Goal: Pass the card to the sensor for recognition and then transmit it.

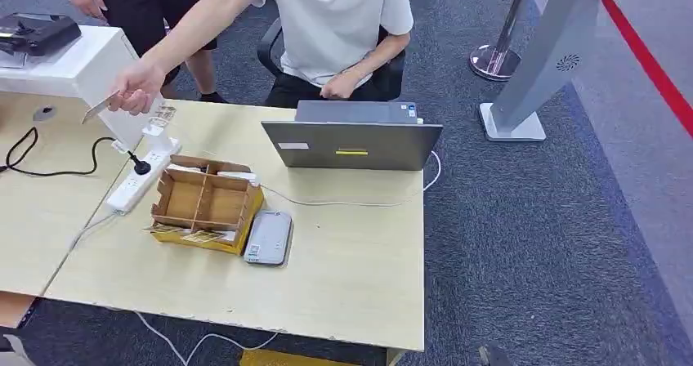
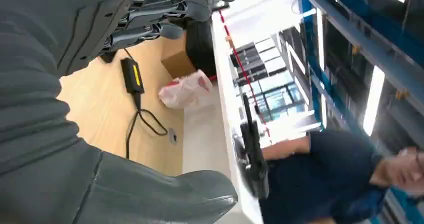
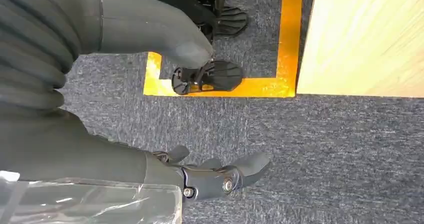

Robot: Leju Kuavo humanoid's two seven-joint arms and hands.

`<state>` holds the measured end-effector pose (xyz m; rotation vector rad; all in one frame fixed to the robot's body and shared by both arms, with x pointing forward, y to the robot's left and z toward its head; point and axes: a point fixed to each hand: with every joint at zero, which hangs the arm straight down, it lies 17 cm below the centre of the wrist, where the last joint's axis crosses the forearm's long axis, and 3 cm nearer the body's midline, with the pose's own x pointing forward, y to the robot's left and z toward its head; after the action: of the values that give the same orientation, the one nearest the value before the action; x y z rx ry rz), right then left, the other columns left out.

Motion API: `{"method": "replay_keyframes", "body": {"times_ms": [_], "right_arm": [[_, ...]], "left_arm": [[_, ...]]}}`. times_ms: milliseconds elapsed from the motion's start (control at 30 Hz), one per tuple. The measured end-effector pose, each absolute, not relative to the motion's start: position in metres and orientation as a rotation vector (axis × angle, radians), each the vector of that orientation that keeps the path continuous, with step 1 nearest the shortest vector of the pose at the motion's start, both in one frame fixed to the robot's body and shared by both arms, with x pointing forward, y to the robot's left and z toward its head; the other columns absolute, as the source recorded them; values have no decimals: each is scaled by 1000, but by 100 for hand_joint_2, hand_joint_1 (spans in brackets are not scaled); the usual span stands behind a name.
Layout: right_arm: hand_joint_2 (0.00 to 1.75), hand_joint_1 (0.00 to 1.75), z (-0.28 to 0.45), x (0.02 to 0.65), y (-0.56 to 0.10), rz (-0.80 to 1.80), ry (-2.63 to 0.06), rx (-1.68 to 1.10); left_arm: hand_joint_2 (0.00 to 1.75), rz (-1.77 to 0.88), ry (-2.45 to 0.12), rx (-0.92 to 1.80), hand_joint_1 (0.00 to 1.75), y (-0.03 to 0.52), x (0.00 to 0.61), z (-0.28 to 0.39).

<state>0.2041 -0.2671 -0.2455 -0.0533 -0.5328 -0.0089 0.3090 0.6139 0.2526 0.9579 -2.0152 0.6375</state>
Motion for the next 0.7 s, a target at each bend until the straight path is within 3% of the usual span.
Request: {"method": "replay_keyframes", "body": {"times_ms": [700], "right_arm": [[175,0,-245,207,-254,21,-524,-29]], "left_arm": [[175,-125,-1781,1109,0,511,464,298]]}}
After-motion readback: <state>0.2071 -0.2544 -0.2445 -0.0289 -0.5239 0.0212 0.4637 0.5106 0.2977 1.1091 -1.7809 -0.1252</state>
